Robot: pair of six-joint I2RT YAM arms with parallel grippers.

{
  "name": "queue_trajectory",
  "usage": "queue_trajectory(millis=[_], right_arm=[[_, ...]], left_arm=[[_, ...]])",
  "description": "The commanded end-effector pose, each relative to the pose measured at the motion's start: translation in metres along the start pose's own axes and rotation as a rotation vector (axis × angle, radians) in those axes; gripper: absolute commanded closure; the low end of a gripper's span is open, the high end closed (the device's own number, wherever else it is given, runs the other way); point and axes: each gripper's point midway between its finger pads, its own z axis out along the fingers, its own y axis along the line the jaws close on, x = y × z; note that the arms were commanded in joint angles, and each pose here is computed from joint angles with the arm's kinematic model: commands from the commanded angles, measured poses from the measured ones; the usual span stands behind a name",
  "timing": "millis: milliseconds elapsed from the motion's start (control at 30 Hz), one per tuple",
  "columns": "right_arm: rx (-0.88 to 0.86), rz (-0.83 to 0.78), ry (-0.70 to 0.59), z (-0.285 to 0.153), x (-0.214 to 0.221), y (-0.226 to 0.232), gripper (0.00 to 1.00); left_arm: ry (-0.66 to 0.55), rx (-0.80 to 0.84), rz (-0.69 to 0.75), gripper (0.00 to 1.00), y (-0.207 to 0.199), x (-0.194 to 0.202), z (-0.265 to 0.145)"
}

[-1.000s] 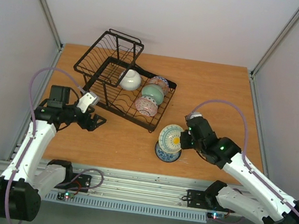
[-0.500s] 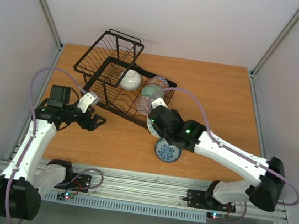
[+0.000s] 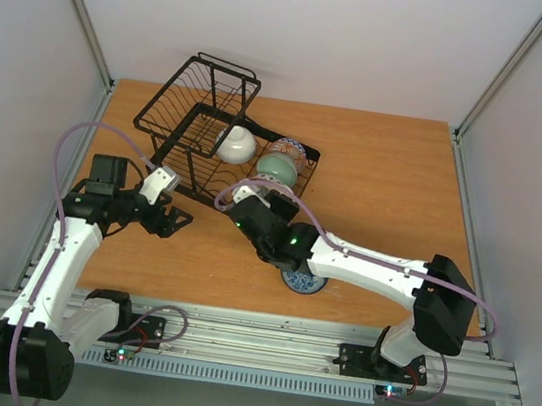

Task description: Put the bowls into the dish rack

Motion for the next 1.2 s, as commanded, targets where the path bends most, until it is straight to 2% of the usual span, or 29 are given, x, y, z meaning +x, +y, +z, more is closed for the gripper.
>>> queue_trajectory(millis=[0,533,700,900,967,1067,1167], right_arm=[[0.108,-0.045,-0.088,-0.003,-0.028,-0.007,0.99],[0.241,-0.298,-0.126,0.032,-0.036,0.046,0.99],[0.226,-0.376,-0.11,0.041,-0.031,0.065,0.99],[0.166,-0.38,-0.093,0.039,-0.025,0.075,0.99],[0.151,-0.363,-0.087,0.037,-0.023,0.074,0.92],[0.12,-0.336,-0.077,0.033,-0.02,0.071,0.62],[0.103,-0.274,-0.09,0.025,-0.021,0.062,0.43]], left_arm=[[-0.025,0.01,0.022,0.13,-0.003,-0.004,-0.001],[-0.03,0.009,0.029,0.13,-0.004,-0.005,-0.002],[-0.031,0.007,0.029,0.13,-0.004,-0.004,-0.002],[-0.031,0.01,0.029,0.13,-0.004,-0.005,-0.002],[-0.031,0.01,0.03,0.13,-0.004,-0.005,-0.002],[-0.031,0.009,0.03,0.13,-0.004,-0.005,-0.002],[-0.03,0.008,0.028,0.13,-0.004,-0.004,-0.002]])
